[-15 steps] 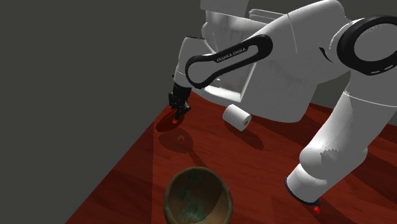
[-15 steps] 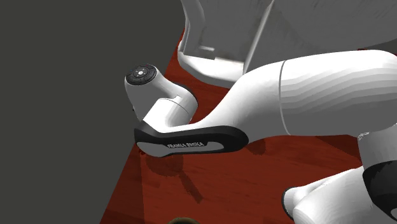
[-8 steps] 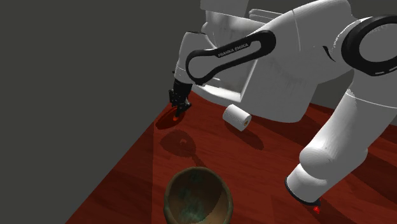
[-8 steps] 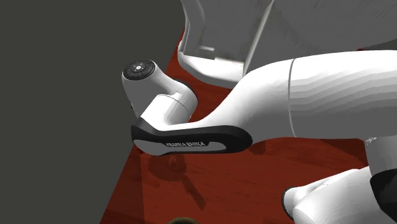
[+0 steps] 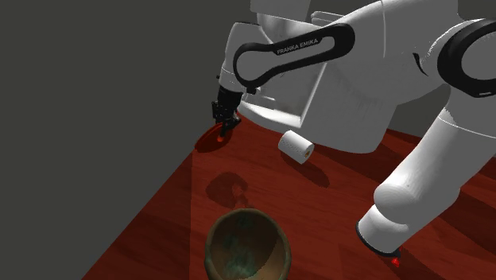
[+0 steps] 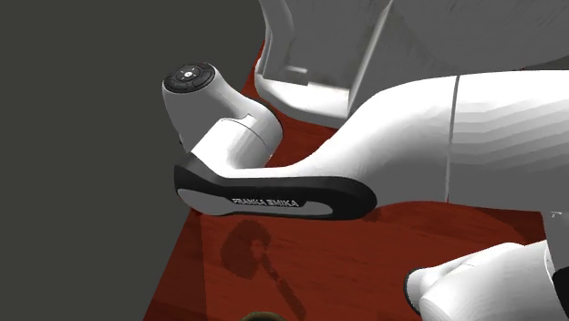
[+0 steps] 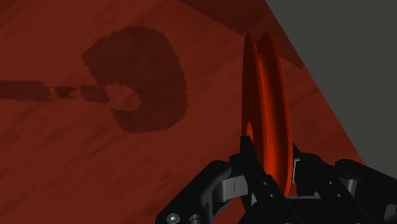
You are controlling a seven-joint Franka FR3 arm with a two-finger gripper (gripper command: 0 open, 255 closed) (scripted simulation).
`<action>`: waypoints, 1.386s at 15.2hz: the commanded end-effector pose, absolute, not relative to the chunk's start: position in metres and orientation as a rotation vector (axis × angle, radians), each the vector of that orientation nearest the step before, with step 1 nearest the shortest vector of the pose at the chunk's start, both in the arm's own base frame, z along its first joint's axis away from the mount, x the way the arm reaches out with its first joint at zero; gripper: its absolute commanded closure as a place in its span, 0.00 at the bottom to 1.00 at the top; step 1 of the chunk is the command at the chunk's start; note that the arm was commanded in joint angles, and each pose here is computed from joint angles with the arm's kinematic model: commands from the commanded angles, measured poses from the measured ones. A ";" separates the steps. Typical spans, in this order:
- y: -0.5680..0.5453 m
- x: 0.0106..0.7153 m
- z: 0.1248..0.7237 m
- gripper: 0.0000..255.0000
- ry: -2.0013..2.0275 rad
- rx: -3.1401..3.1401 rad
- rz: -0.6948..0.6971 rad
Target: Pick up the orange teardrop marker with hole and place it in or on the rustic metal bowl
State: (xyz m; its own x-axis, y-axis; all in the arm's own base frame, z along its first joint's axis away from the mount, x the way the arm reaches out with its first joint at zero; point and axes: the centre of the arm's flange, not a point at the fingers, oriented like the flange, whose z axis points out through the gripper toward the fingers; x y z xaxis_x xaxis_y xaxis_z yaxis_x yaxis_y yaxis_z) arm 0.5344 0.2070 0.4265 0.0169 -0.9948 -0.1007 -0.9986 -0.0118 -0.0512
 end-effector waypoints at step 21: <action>0.207 0.534 0.540 1.00 2.130 -2.161 0.055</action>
